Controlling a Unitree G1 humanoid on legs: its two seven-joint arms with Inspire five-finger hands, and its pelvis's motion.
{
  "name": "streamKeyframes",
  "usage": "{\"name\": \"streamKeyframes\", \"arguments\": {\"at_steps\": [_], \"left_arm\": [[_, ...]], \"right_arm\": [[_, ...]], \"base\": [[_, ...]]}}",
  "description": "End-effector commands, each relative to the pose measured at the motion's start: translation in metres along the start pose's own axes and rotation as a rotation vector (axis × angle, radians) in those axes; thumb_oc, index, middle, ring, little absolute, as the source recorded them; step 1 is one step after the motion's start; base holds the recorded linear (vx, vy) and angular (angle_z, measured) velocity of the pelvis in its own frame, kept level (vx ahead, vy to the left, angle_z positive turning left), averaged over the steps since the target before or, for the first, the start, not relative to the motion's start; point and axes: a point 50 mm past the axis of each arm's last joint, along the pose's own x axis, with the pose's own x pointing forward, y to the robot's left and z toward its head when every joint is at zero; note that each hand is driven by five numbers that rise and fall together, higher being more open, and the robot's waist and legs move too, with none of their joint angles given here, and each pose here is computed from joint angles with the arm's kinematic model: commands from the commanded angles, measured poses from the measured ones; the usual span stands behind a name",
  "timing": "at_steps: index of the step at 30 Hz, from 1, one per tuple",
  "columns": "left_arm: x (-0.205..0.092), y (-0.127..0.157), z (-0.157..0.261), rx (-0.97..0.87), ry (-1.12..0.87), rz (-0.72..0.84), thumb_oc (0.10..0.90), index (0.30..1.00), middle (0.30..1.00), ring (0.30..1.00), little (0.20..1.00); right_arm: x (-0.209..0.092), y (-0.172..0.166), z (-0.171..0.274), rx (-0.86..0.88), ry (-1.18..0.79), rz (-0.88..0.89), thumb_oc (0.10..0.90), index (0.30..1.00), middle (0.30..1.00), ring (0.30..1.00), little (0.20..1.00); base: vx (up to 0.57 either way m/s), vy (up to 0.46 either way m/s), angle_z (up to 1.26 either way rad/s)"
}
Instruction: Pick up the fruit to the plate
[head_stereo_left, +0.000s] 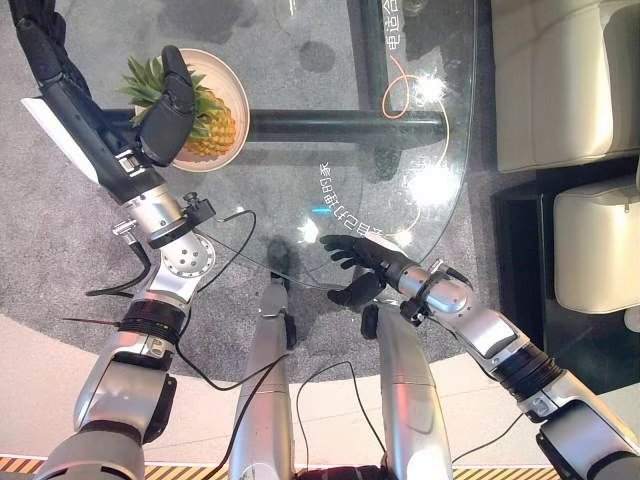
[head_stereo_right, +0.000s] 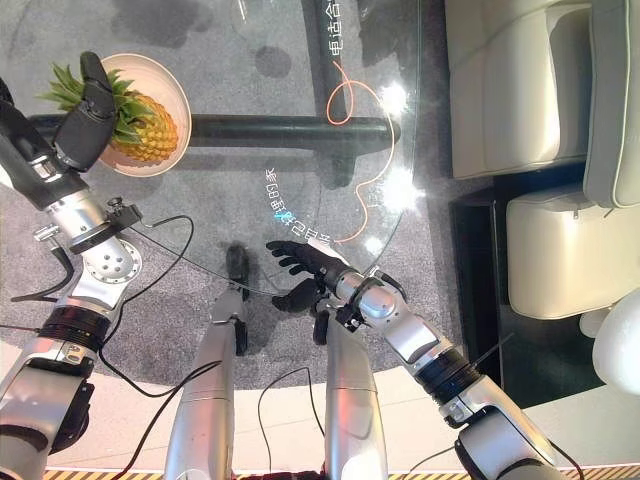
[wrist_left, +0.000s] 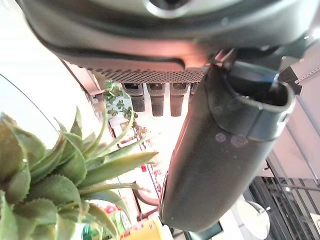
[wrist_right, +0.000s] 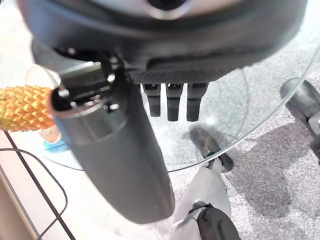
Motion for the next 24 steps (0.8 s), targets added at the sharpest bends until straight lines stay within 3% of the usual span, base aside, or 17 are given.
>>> {"name": "streamKeyframes", "arguments": {"at_steps": [1,11,17,24], "left_arm": [[0.022,0.008,0.024,-0.134,-0.132,0.062,0.800,0.900,0.900,0.900,0.900],[-0.007,0.021,0.028,-0.199,-0.082,-0.044,0.800,0.900,0.900,0.900,0.900],[-0.024,0.034,0.013,-0.278,0.125,-0.078,0.800,0.900,0.900,0.900,0.900],[-0.065,0.047,-0.004,-0.313,0.373,-0.093,0.800,0.900,0.900,0.900,0.900]], "right_arm": [[-0.006,0.018,0.009,0.009,-0.085,0.058,0.800,0.900,0.900,0.900,0.900],[-0.018,0.026,-0.008,0.027,-0.073,0.070,0.800,0.900,0.900,0.900,0.900],[-0.023,0.029,-0.023,0.054,-0.050,0.090,0.800,0.900,0.900,0.900,0.900],[-0.031,0.041,-0.047,0.122,-0.004,0.113,0.800,0.900,0.900,0.900,0.900]], "base": [[-0.01,-0.055,-0.01],[-0.03,-0.075,0.00],[-0.06,-0.114,0.04],[-0.05,-0.138,0.09]]}}
